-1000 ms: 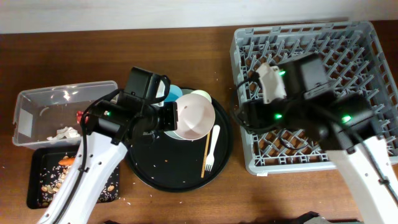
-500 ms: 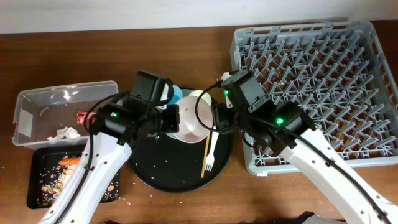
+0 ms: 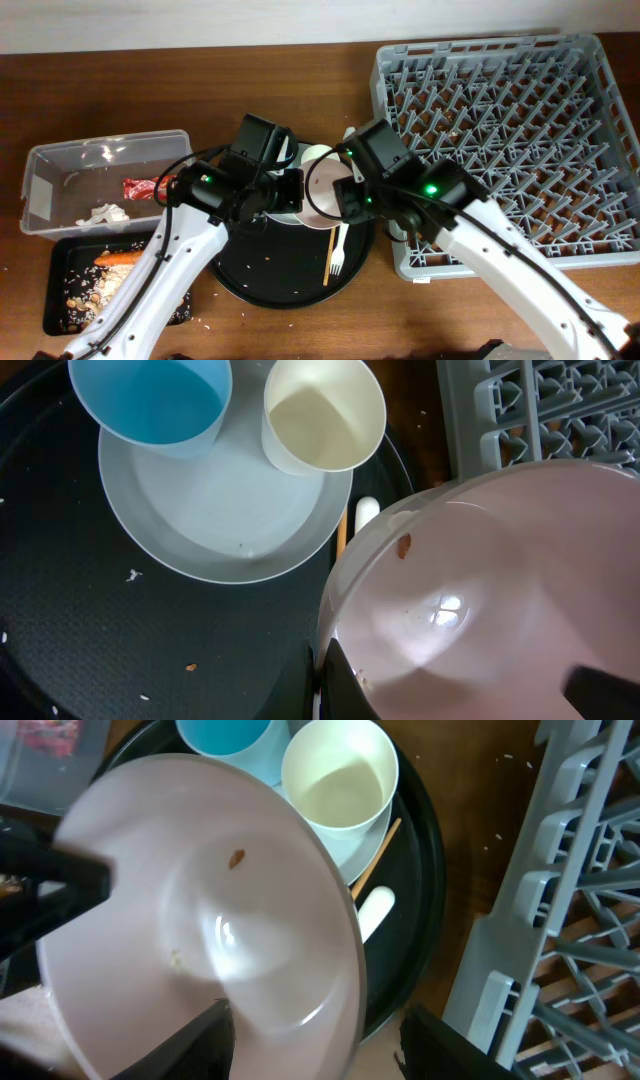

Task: Sort waste into correct bins and load items into the dishwasher rack
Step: 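Hand the pink bowl from the left gripper to the right gripper, then carry the pink bowl into the rack and stand it upright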

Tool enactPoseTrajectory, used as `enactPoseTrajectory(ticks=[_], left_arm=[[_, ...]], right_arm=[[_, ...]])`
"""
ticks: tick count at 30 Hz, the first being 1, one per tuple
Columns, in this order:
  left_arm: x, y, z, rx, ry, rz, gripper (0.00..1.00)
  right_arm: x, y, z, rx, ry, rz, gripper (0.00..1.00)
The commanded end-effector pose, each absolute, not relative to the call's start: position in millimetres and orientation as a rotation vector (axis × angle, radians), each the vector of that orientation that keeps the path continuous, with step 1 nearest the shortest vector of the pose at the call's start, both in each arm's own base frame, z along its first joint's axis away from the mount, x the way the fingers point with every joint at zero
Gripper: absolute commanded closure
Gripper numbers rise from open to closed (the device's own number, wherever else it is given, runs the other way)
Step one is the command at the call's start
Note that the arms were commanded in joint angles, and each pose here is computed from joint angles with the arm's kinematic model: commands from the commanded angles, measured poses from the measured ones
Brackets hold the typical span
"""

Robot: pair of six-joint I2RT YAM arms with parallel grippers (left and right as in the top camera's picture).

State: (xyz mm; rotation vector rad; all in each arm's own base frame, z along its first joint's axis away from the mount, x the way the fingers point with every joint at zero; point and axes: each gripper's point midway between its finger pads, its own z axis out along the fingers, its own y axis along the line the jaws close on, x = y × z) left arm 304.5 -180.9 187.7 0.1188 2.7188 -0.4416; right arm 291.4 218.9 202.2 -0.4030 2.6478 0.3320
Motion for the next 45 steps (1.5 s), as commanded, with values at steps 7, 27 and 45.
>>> enactPoseTrajectory(ticks=[7, 27, 45], left_arm=[[303, -184, 186, 0.109, 2.726, -0.463, 1.0], [315, -165, 188, 0.031, 2.709, -0.428, 0.51], [330, -112, 267, -0.153, 2.537, -0.414, 0.01]], right_arm=[[301, 212, 197, -0.369, 2.629, 0.241, 0.62], [313, 216, 187, -0.362, 2.627, 0.211, 0.96], [393, 79, 300, -0.349, 2.104, -0.91, 0.96]])
